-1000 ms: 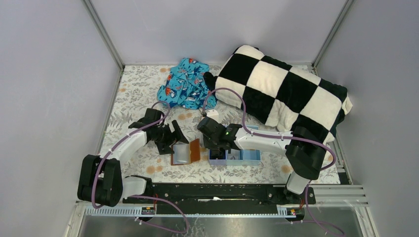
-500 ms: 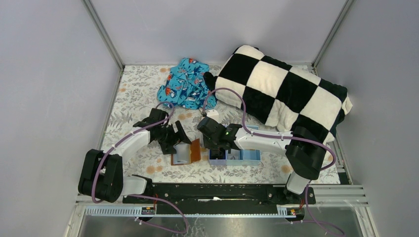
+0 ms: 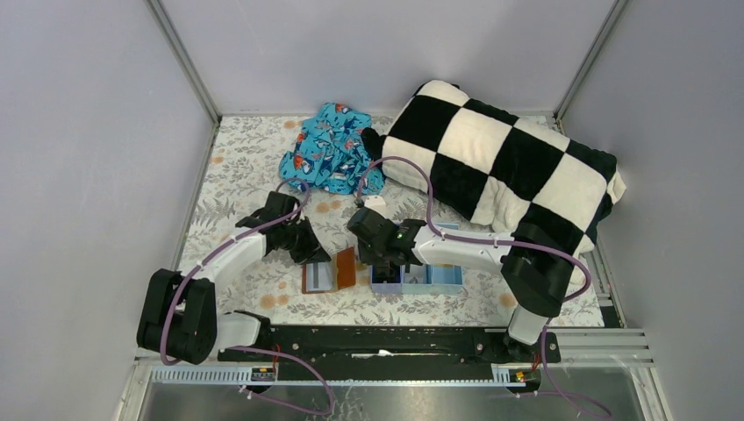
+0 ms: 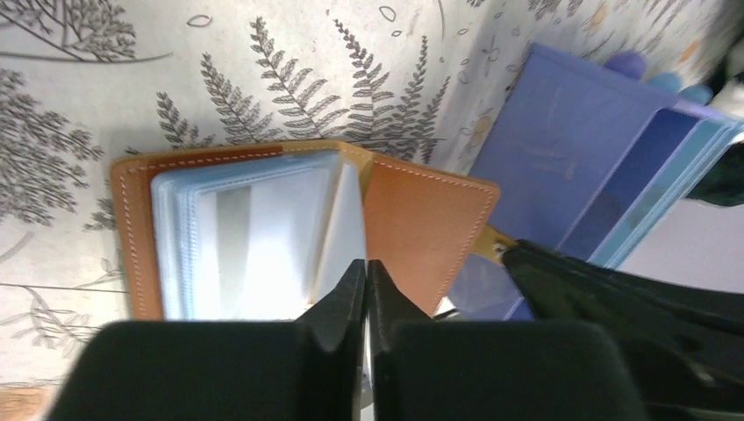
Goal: Take the credit cards out of the card holder
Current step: Open the card holder at the center of the board.
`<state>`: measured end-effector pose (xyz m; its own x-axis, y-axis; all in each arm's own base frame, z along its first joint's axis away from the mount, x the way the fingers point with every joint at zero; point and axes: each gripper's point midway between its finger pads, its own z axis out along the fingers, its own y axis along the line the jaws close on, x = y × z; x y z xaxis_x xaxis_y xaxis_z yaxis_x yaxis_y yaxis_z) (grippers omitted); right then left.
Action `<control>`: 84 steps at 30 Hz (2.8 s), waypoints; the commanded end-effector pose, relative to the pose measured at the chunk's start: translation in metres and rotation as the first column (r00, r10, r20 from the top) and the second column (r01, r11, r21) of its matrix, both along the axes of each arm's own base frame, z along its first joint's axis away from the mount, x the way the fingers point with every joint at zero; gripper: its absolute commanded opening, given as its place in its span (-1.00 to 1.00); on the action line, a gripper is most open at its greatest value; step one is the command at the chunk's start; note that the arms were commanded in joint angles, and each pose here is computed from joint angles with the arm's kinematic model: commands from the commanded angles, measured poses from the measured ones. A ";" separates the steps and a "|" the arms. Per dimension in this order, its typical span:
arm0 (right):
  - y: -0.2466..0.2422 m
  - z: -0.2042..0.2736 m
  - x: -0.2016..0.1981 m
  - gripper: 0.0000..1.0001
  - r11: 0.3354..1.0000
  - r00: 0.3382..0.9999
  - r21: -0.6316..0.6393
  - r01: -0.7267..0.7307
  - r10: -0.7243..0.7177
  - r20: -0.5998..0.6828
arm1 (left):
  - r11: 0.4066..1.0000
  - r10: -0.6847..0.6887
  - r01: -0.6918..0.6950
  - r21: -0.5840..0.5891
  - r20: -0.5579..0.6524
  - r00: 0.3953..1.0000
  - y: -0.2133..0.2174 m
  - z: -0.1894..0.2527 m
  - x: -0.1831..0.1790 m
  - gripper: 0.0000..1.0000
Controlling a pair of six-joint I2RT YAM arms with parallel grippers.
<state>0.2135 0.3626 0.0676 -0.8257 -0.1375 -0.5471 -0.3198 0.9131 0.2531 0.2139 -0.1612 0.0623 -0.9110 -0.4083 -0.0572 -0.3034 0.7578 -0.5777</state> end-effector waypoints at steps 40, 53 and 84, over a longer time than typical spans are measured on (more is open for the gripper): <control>0.043 0.063 -0.006 -0.26 0.931 0.992 0.346 -0.117 0.094 0.081 | 0.976 -0.172 0.176 0.129 -0.039 0.984 -0.035 -0.030 0.028 -0.51; 0.063 0.010 -0.025 -0.71 0.919 0.985 0.378 -0.114 0.153 -0.075 | 0.982 -0.169 0.168 0.090 0.006 0.986 -0.043 -0.018 0.037 -0.31; 0.011 -0.059 -0.001 -0.97 0.994 0.998 -0.105 0.012 -0.017 -0.053 | 0.978 0.019 -0.034 0.207 0.075 0.997 0.024 0.017 0.010 0.02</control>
